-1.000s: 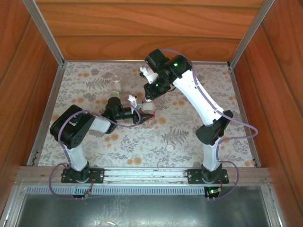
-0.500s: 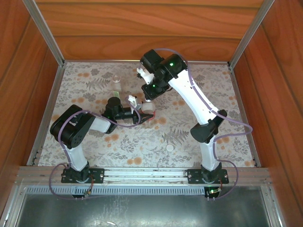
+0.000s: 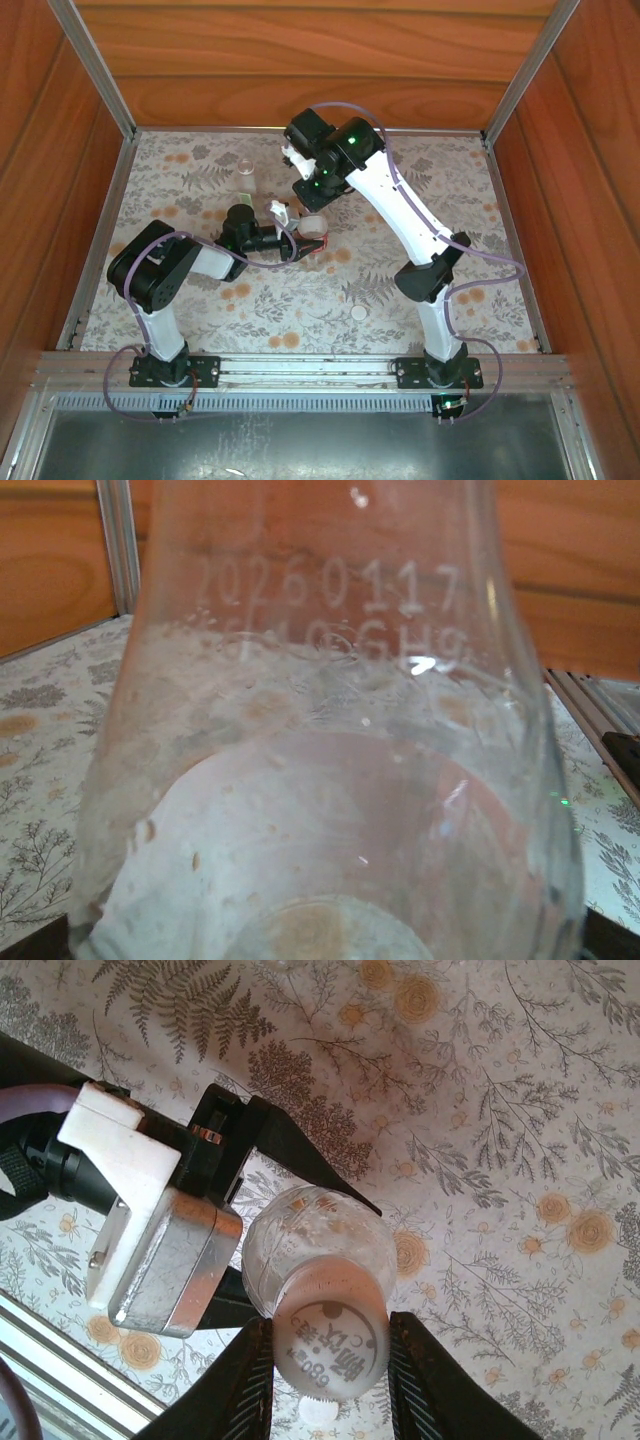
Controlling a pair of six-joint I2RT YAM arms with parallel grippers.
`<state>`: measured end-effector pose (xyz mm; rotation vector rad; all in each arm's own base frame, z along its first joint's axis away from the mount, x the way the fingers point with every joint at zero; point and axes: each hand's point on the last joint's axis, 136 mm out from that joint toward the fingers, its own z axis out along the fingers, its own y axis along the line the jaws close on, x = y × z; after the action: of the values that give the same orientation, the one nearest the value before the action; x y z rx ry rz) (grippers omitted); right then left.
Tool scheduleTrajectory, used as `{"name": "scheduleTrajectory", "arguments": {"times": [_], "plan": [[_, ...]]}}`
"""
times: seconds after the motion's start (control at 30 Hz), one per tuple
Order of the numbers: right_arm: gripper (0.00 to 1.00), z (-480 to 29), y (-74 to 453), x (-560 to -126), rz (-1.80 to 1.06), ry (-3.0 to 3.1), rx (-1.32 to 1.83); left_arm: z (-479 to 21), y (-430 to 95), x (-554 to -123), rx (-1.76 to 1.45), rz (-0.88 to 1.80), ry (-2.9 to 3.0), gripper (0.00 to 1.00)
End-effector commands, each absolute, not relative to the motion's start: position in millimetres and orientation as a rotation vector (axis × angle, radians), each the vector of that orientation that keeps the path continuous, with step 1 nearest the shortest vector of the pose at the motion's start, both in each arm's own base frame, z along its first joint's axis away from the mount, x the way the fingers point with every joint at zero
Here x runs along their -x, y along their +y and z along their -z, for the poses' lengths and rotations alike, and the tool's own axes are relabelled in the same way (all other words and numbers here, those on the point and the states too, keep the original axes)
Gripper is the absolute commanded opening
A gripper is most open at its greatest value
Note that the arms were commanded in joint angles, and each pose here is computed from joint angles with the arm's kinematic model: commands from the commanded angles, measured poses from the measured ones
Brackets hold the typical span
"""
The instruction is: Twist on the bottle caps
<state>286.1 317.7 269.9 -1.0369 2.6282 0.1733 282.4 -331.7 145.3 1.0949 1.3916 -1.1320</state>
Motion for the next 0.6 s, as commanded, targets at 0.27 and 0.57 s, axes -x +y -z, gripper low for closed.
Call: {"name": "scheduleTrajectory", "arguments": {"times": [0.27,0.57], "plan": [[0.26,-235.0,306.6,-255.0,-0.196,2.864,0.935,-123.7,-335.7,-270.1,-1.141,1.165,1.451,0.67],[0.26,-230.4,324.3,-259.5,-0.34,2.76,0.949,-122.6,-335.9,-270.2,-1.138,1.171,1.458,0.67]]}}
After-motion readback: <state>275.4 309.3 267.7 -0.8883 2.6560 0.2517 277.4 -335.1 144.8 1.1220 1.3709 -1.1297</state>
